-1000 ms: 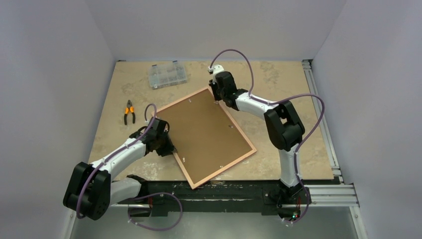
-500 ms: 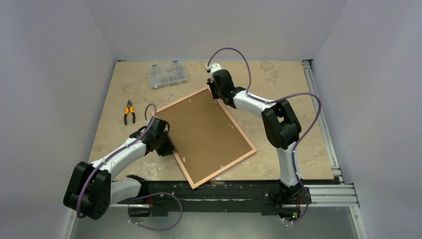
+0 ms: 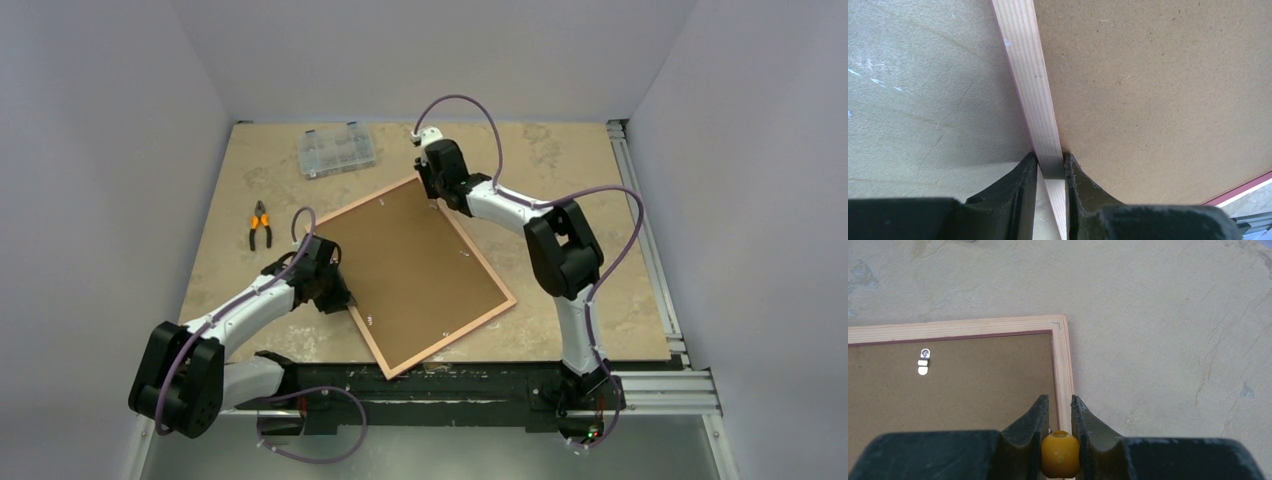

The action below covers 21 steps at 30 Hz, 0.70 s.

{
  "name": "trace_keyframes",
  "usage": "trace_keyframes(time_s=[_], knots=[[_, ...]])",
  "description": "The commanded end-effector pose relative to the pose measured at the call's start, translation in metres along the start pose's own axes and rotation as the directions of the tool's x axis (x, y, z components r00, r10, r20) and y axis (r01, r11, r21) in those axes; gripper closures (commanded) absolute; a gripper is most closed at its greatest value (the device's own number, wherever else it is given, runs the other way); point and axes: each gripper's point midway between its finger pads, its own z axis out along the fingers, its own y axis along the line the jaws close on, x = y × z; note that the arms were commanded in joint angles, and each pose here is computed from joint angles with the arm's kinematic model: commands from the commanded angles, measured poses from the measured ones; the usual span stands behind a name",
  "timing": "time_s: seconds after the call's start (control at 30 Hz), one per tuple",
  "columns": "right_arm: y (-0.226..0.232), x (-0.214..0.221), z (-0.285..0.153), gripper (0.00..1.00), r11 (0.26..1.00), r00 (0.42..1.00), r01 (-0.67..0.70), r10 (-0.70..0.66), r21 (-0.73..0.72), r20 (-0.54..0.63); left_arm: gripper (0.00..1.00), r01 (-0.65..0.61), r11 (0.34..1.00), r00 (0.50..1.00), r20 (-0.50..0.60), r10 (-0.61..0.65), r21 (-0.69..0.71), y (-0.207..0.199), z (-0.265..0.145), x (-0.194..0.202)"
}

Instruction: Take the photo out of the frame

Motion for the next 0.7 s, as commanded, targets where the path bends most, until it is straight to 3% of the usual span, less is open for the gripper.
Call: trace_keyframes(time_s=[0.0,0.23,0.43,0.67], knots=[[0.022,-0.020,-0.019,1.00,0.999,0.999,0.010,-0.008,-0.050,0.036,1.00,-0.014,1.000,0.997,-0.071,0.012,-0.016,0.009,0.015,0.019],[0.042,-0.037,-0.034,1.00,0.994,0.993,0.106,-0.105,-0.009,0.055,1.00,-0.008,1.000,0.997,-0.071,0.008,-0.013,0.009,0.015,0.019],[0.052,-0.058,-0.054,1.00,0.995,0.988,0.077,-0.066,-0.071,0.141,1.00,-0.007,1.000,0.997,-0.076,0.006,-0.011,0.008,0.015,0.020],[0.038,-0.052,-0.069,1.00,0.999,0.993,0.022,-0.017,-0.037,0.115,1.00,-0.003,1.000,0.997,-0.075,0.002,-0.008,0.010,0.015,0.021]])
